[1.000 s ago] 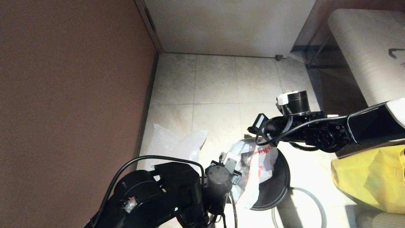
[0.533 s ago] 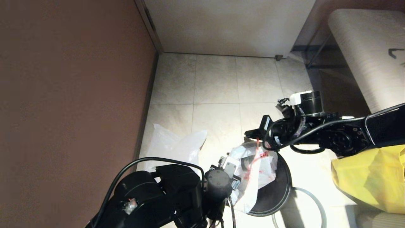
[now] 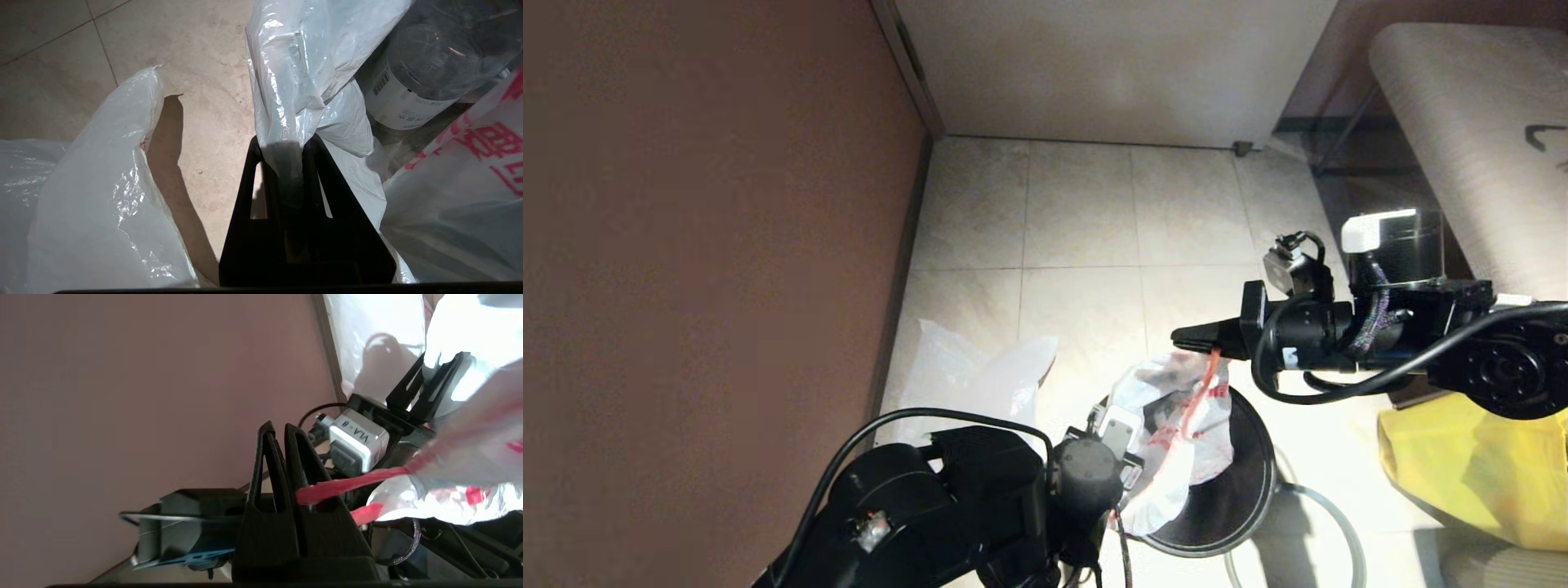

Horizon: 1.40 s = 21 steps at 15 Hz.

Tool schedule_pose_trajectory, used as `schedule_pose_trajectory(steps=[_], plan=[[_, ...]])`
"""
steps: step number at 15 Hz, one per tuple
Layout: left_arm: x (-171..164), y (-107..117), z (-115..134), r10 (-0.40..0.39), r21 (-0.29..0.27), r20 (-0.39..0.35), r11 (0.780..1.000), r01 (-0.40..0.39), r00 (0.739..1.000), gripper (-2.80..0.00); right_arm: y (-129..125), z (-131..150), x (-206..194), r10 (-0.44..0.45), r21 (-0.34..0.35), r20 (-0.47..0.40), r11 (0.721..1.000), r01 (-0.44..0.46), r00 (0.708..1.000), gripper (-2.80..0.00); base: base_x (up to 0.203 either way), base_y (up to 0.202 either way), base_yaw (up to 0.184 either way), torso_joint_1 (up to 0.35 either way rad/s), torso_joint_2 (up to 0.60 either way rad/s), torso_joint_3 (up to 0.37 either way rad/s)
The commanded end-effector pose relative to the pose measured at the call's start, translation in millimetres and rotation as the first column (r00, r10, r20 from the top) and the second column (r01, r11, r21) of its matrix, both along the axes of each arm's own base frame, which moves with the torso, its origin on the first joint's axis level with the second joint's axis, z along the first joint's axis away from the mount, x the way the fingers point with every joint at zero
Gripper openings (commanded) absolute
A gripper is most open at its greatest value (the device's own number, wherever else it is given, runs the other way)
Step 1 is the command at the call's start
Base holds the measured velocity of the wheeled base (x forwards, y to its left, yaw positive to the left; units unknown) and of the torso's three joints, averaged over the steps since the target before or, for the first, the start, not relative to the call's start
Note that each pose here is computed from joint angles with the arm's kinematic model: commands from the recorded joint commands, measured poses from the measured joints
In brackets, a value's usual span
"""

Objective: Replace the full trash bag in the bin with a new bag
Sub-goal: Place the trash bag on the floor

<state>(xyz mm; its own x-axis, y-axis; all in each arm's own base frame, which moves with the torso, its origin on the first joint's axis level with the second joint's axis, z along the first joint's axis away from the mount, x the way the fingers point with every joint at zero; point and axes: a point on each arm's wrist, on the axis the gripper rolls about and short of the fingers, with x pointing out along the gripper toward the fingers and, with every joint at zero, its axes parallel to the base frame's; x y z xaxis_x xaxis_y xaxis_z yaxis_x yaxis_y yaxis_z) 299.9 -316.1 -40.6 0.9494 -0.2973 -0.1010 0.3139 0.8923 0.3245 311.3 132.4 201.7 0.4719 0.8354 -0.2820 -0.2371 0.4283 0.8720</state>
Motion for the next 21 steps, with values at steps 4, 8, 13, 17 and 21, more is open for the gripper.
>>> schedule_pose_trajectory(steps=[4,8,13,17,21], plan=[[4.2,2.8,9.0,0.021,-0.02,0.022,1.0,-0.021,1.0,0.0,-1.0,4.1,-5.0,0.006,0.008,0.006,1.0,-0.006,1.0,-2.8,0.0,0.0,0.0,0.0,0.0,0.0],[-0.8,6.7,44.4,0.022,-0.069,0.056,0.997,-0.018,0.998,0.0,-0.6,1.9,-3.8,0.007,-0.001,0.014,1.0,-0.007,1.0,-2.8,0.0,0.0,0.0,0.0,0.0,0.0],[-28.0,35.9,62.4,0.023,-0.062,0.013,0.998,-0.023,1.0,-2.8,-0.6,7.5,-7.0,0.01,0.006,0.033,1.0,-0.01,0.999,-2.8,0.0,0.0,0.0,0.0,0.0,0.0],[-47.1,88.0,46.2,0.108,-0.114,-0.158,0.985,-0.126,0.982,-2.8,1.9,25.1,-20.4,0.044,0.001,0.125,0.999,-0.045,0.991,-2.8,0.0,0.0,0.0,0.0,0.0,0.0],[-24.5,128.8,41.3,0.152,-0.181,-0.228,0.964,-0.196,0.962,-2.8,6.7,67.0,-47.1,0.087,0.037,0.232,0.994,-0.099,0.969,-2.8,0.0,0.0,0.0,0.0,0.0,0.0]])
